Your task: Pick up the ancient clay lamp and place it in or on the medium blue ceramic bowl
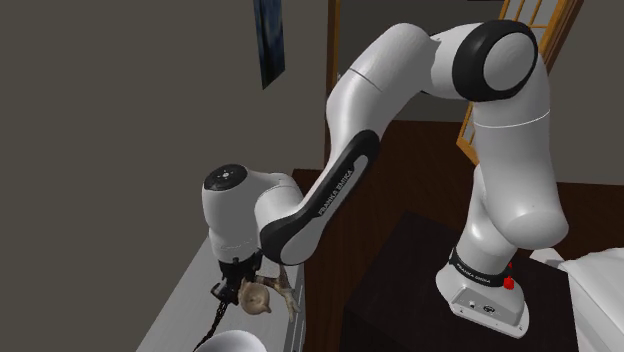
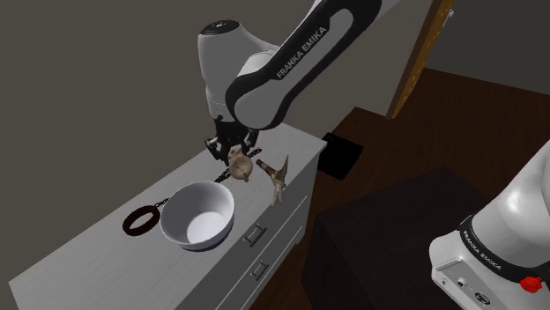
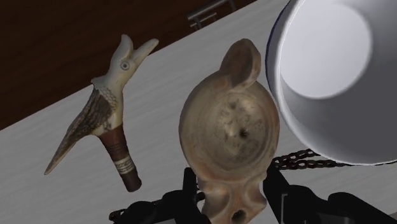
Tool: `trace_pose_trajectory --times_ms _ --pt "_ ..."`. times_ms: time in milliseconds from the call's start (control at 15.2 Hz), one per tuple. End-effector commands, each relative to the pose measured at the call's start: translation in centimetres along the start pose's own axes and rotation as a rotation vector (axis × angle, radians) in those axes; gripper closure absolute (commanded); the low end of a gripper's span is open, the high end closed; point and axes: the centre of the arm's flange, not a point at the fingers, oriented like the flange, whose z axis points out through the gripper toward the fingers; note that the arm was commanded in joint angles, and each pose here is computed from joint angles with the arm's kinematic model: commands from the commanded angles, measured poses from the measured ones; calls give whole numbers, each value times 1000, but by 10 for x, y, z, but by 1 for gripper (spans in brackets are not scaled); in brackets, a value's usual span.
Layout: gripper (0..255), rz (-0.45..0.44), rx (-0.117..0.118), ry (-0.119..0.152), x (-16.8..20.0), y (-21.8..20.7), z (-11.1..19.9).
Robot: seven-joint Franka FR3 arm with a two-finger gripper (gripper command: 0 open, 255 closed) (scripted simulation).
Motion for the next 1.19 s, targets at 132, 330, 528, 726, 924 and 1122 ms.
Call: trace_pose_trajectory --times_ms 132,330,528,726,924,1122 --pt "255 0 0 0 2 0 -21" --pt "255 0 0 0 -2 -12 -28" --pt "255 0 0 0 -19 -48 -29" --pt "255 0 0 0 -36 -84 -30" --pt "255 0 0 0 -52 -120 -31" --pt "255 0 0 0 -60 -135 -21"
